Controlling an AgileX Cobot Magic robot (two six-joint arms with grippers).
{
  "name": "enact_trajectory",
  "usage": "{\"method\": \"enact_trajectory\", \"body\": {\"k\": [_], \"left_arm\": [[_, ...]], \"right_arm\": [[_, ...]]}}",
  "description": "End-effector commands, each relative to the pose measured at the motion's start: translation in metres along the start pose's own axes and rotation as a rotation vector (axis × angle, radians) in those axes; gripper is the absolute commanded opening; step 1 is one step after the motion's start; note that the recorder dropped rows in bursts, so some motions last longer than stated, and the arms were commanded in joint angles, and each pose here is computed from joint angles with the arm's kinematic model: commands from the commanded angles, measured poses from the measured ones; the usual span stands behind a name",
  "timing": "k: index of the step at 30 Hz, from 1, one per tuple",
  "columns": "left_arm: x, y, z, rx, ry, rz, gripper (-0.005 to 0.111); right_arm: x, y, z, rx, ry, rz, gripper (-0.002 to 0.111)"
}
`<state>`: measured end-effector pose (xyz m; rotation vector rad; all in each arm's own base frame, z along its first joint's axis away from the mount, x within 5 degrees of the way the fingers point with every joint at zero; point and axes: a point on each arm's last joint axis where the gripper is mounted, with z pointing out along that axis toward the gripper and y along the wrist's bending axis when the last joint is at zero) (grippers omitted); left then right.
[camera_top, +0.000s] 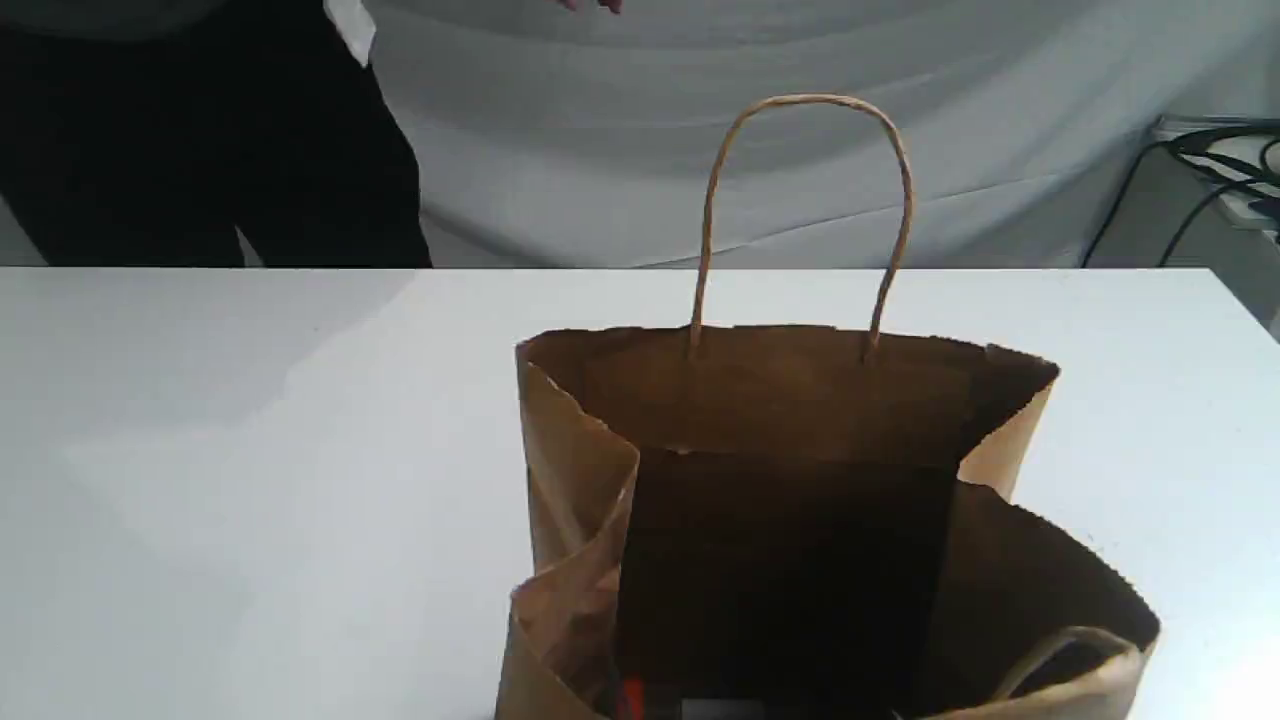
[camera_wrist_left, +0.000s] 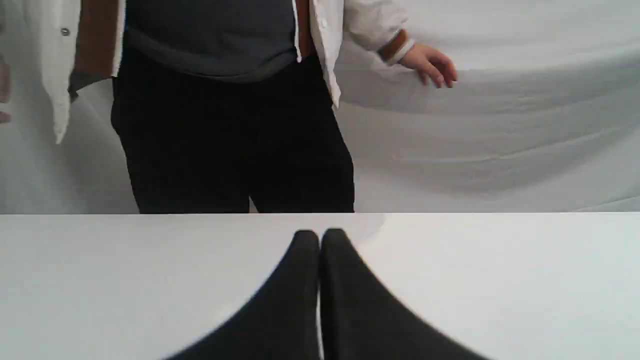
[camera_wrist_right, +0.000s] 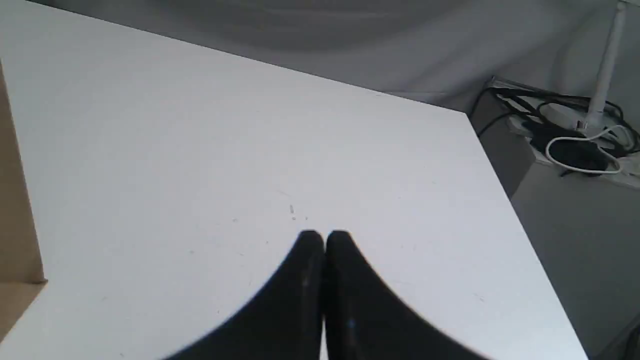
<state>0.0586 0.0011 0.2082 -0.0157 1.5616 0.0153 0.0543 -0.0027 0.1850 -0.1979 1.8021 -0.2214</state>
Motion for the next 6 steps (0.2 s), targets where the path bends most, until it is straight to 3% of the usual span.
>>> {"method": "enact_trajectory", "body": {"k": [1, 6], "left_arm": [[0.0015, 0.0001, 0.0002, -0.002, 0.004, 0.001, 0.000], [0.0015, 0.0001, 0.0002, -0.002, 0.004, -0.003, 0.000]], "right_arm": [[0.0006, -0.0001, -0.0001, 0.007, -0.004, 0.009, 0.000], [0.0006, -0.0001, -0.0001, 0.007, -0.004, 0.009, 0.000]]}}
